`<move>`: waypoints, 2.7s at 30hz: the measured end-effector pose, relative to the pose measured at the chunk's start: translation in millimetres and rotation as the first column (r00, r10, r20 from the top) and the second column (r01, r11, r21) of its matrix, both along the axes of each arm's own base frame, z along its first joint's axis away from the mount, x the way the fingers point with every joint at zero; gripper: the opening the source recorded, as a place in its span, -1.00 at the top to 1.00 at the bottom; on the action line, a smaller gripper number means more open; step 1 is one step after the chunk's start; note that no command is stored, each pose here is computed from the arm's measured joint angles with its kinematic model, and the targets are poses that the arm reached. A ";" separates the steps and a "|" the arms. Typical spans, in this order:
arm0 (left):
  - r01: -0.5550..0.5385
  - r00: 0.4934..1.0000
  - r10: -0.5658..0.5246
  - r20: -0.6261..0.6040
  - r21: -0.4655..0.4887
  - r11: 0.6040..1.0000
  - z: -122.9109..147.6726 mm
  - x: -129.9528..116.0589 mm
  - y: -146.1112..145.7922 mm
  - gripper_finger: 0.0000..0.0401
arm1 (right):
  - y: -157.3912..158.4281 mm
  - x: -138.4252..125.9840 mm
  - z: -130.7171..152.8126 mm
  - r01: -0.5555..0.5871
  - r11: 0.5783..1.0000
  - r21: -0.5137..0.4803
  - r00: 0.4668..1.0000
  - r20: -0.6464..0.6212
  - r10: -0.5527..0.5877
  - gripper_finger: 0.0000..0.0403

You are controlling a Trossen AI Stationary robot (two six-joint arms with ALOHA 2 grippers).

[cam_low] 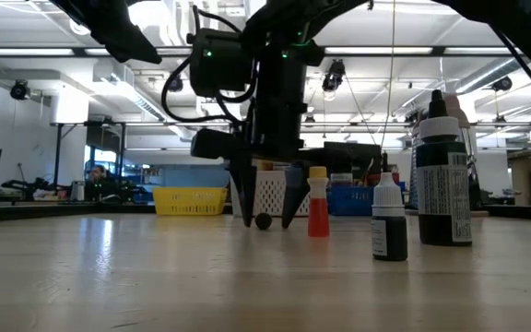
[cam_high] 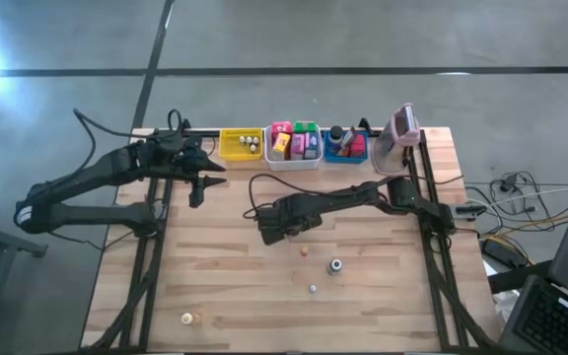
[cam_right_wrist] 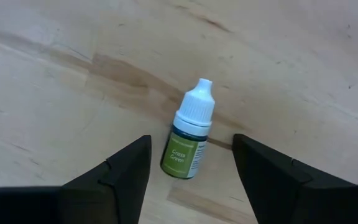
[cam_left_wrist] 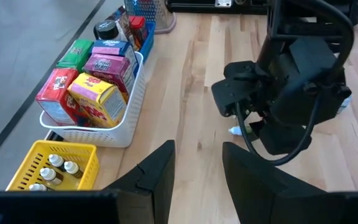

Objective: Pick & Place Kitchen Items
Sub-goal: Put the green food coloring bottle into the yellow basket

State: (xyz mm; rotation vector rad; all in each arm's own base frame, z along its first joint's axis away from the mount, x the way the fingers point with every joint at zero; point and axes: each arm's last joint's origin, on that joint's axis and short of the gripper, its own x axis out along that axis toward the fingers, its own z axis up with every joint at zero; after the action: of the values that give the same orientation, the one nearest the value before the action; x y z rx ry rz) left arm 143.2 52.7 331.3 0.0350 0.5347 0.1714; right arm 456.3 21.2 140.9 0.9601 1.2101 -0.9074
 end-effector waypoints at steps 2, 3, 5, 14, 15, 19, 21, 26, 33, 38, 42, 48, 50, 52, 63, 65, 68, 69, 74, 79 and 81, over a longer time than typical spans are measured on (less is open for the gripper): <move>0.000 1.000 0.000 0.000 0.000 1.000 0.0 0.0 0.0 0.30 | 0.9 0.6 1.4 -0.009 1.000 -0.001 1.000 0.001 0.009 -0.07; 0.000 1.000 0.000 0.000 0.000 1.000 0.0 0.0 0.0 0.30 | 1.0 1.1 2.3 -0.009 1.000 0.000 1.000 0.001 0.009 -0.05; 0.000 1.000 0.000 0.000 0.000 1.000 0.0 0.0 0.0 0.30 | 1.4 2.7 4.1 -0.011 1.000 0.003 1.000 0.009 0.011 -0.01; 0.000 1.000 0.000 -0.003 -0.002 1.000 -0.3 -0.2 -0.1 0.30 | 3.4 4.2 4.4 -0.029 0.999 0.019 0.999 0.021 0.029 0.24; 0.000 1.000 0.000 -0.003 -0.003 1.000 -0.3 -0.2 -0.1 0.30 | 3.5 3.9 3.9 -0.030 0.999 0.017 0.999 0.019 0.029 0.28; -0.002 1.000 0.002 -0.002 -0.007 1.000 -0.3 -0.2 -0.1 0.30 | 3.4 2.4 1.9 -0.015 1.000 0.015 1.000 0.010 0.014 0.42; -0.004 1.000 0.004 -0.002 -0.010 1.000 -0.4 -0.2 -0.1 0.30 | 3.3 2.2 1.8 0.002 1.000 0.015 1.000 0.009 -0.002 0.47; -0.006 1.000 0.006 -0.005 -0.014 1.000 -0.6 -0.4 -0.2 0.30 | 2.4 2.0 1.6 0.025 1.000 0.012 1.000 0.008 -0.025 0.52; -0.010 1.000 0.010 -0.003 -0.022 1.000 -0.6 -0.4 -0.2 0.30 | 2.2 2.1 2.0 0.041 0.999 0.014 0.999 0.011 -0.041 0.35; -0.010 1.000 0.010 -0.003 -0.022 1.000 -0.6 -0.4 -0.2 0.30 | 1.7 2.5 2.1 0.060 0.998 0.007 0.998 0.017 -0.060 0.22; -0.010 1.000 0.010 -0.003 -0.022 1.000 -0.6 -0.4 -0.2 0.30 | -0.1 2.1 2.0 0.080 0.997 -0.003 0.997 0.014 -0.080 0.17; -0.010 1.000 0.010 -0.004 -0.023 1.000 -0.7 -0.4 -0.2 0.30 | -4.3 1.3 1.6 0.090 0.996 -0.016 0.996 0.007 -0.090 0.24; -0.011 1.000 0.010 -0.006 -0.024 1.000 -0.9 -0.5 -0.2 0.30 | -5.3 0.8 0.9 0.091 0.996 -0.019 0.996 0.003 -0.091 0.29; -0.011 1.000 0.010 -0.007 -0.024 1.000 -1.0 -0.5 -0.2 0.30 | -5.7 0.1 0.0 0.091 0.996 -0.023 0.996 -0.002 -0.091 0.35; -0.011 1.000 0.010 -0.011 -0.026 1.000 -1.3 -0.7 -0.3 0.30 | -5.9 -2.3 -1.2 -0.007 0.999 -0.042 0.999 -0.032 0.005 0.66; -0.010 1.000 0.010 -0.011 -0.026 1.000 -1.3 -0.7 -0.3 0.30 | -6.1 -2.3 -0.5 -0.045 0.998 -0.046 0.998 -0.037 0.044 0.67; -0.017 1.000 0.016 -0.015 -0.038 0.999 -1.9 -1.0 -0.5 0.30 | -5.4 -3.5 3.5 -0.131 0.990 -0.053 0.991 -0.043 0.129 0.64; -0.022 1.000 0.021 -0.017 -0.048 0.999 -2.2 -1.2 -0.6 0.30 | -5.3 -4.8 5.4 -0.160 0.986 -0.055 0.986 -0.051 0.157 0.63; -0.025 0.999 0.022 -0.025 -0.097 0.995 -8.4 -0.2 -0.8 0.30 | 3.5 -15.1 31.3 -0.319 0.945 -0.072 0.947 -0.075 0.313 0.62; -0.016 1.000 0.014 -0.024 -0.106 0.994 -19.0 3.9 0.4 0.30 | 17.5 -25.8 62.4 -0.459 0.880 -0.122 0.888 -0.059 0.456 0.69; -0.022 1.000 0.021 -0.011 -0.115 0.993 -21.9 7.2 1.7 0.30 | 24.5 -30.7 78.5 -0.518 0.843 -0.143 0.854 -0.033 0.519 0.68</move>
State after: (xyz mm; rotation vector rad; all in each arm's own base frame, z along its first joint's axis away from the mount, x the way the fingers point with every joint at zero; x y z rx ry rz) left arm 150.5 54.5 309.4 -0.0827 0.5546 0.1609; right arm 425.7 45.7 219.4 0.4716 1.2900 -0.5443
